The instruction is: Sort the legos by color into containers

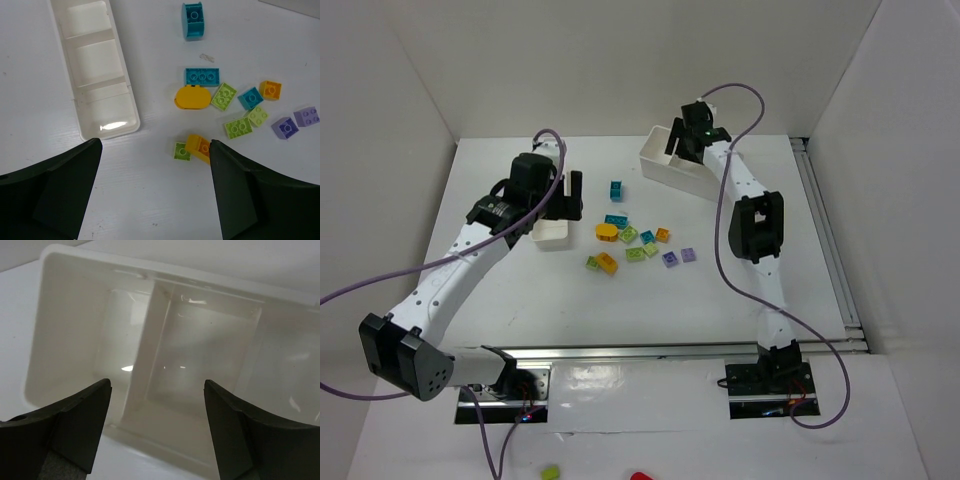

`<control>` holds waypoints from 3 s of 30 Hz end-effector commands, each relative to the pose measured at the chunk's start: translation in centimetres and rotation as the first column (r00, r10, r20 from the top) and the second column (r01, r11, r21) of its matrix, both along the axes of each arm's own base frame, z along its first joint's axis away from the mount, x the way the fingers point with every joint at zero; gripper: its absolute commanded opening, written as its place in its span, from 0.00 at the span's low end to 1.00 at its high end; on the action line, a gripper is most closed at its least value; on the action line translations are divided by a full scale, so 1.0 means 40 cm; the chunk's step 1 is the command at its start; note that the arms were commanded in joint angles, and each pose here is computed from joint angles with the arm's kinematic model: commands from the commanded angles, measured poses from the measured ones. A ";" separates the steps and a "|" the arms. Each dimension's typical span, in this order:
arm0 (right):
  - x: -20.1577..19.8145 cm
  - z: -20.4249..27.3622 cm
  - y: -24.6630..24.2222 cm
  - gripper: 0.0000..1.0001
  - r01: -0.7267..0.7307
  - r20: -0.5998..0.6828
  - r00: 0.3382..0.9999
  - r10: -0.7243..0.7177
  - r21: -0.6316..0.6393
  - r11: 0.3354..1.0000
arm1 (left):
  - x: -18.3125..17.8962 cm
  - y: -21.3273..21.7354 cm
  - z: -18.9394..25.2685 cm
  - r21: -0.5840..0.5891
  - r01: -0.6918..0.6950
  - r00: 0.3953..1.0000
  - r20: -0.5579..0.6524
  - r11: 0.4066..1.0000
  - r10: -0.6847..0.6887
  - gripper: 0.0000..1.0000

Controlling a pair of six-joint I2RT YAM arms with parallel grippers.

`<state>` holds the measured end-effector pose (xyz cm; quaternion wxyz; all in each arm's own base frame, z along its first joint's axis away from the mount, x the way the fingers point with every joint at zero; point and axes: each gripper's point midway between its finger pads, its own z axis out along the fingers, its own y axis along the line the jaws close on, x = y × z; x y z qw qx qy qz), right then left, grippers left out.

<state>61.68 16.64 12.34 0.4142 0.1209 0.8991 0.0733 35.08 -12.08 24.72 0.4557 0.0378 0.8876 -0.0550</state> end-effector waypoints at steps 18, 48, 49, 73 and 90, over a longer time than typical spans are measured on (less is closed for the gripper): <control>-0.166 -0.080 0.193 0.78 -0.171 -0.130 0.977 0.172 0.014 0.985 | -0.026 -0.008 0.007 -0.030 0.018 1.000 -0.001 0.999 -0.018 0.97; -0.720 -0.010 0.031 0.88 -0.086 -0.147 0.987 0.066 -0.131 0.988 | -0.072 -0.031 -0.185 -0.001 0.036 0.972 -0.231 0.999 -0.035 0.95; -0.735 -0.026 0.042 0.88 -0.124 -0.163 0.981 0.106 -0.105 0.987 | -0.070 -0.034 -0.196 -0.010 0.020 0.969 -0.246 1.000 -0.022 0.94; -0.659 -0.275 -0.004 0.61 -0.192 -0.266 0.952 0.149 -0.146 0.970 | -0.135 -0.080 -0.363 -0.025 -0.027 0.892 -0.452 0.999 0.013 0.84; -0.574 0.072 0.034 0.23 -0.113 -0.017 0.994 0.112 -0.123 0.986 | -0.089 -0.076 -0.335 0.026 -0.034 0.900 -0.433 0.999 0.042 0.90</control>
